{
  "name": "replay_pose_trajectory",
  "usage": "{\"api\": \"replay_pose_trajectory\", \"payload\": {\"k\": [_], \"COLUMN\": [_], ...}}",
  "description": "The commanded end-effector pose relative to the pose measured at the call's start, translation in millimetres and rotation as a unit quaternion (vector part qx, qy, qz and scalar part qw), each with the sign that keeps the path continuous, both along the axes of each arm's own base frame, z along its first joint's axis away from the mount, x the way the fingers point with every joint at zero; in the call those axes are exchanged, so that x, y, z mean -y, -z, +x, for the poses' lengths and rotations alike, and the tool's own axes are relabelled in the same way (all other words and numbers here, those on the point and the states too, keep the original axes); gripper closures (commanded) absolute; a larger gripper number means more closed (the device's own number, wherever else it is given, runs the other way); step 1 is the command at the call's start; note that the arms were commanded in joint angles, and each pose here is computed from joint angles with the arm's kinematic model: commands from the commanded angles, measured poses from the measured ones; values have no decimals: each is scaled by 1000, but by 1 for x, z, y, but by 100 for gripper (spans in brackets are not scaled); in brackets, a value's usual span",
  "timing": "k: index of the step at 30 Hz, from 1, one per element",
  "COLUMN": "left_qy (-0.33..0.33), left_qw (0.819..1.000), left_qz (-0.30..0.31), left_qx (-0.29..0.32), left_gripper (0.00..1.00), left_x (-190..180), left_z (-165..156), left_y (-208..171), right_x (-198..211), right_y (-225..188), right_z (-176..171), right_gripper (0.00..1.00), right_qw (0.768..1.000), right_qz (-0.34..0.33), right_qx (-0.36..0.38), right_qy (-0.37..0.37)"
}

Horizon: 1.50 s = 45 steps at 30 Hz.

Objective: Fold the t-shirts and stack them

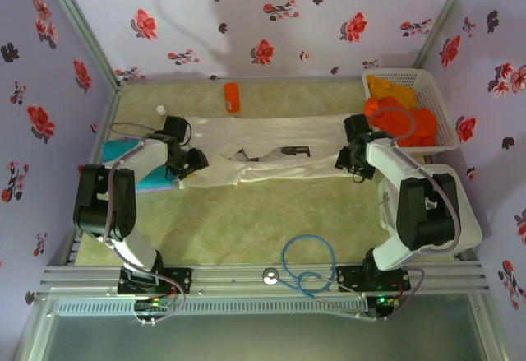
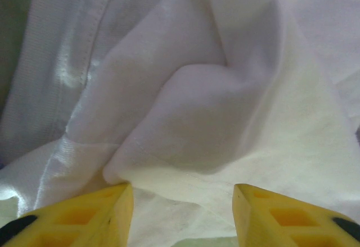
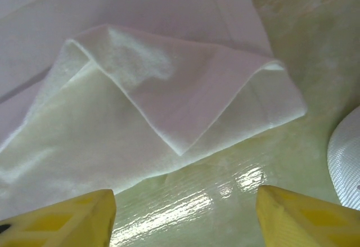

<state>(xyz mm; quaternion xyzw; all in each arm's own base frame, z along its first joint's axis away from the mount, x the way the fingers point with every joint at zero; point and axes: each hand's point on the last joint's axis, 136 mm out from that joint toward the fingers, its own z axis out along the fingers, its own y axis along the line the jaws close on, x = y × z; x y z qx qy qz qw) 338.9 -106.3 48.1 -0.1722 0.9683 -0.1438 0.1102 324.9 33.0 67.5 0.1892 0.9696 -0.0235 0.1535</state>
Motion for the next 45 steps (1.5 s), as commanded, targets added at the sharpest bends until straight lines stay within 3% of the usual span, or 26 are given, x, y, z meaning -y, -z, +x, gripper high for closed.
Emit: {"api": "replay_pose_trajectory", "payload": {"k": [1, 12, 23, 27, 35, 41, 45], "left_qy": [-4, -7, -20, -20, -21, -18, -14], "left_qw": [1000, 999, 999, 999, 999, 999, 999], "left_qz": [25, 39, 34, 31, 29, 31, 33], "left_qx": [-12, 0, 20, 23, 26, 30, 31], "left_gripper": [49, 51, 58, 66, 94, 99, 100], "left_x": [-10, -15, -13, -10, -9, -10, -10], "left_z": [-4, -3, 13, 21, 28, 26, 23], "left_y": [12, 16, 15, 14, 10, 2, -2], "right_x": [7, 8, 13, 15, 14, 14, 15], "right_y": [3, 21, 23, 26, 31, 40, 40], "right_z": [-2, 22, 23, 22, 23, 24, 27], "right_gripper": [35, 46, 50, 51, 57, 58, 66], "right_qw": [1000, 999, 998, 998, 999, 999, 998], "right_qz": [-12, -21, -33, -36, -37, -37, -40], "right_qx": [7, 21, 23, 18, 12, 6, 6], "right_qy": [17, 34, 39, 39, 37, 39, 40]}}
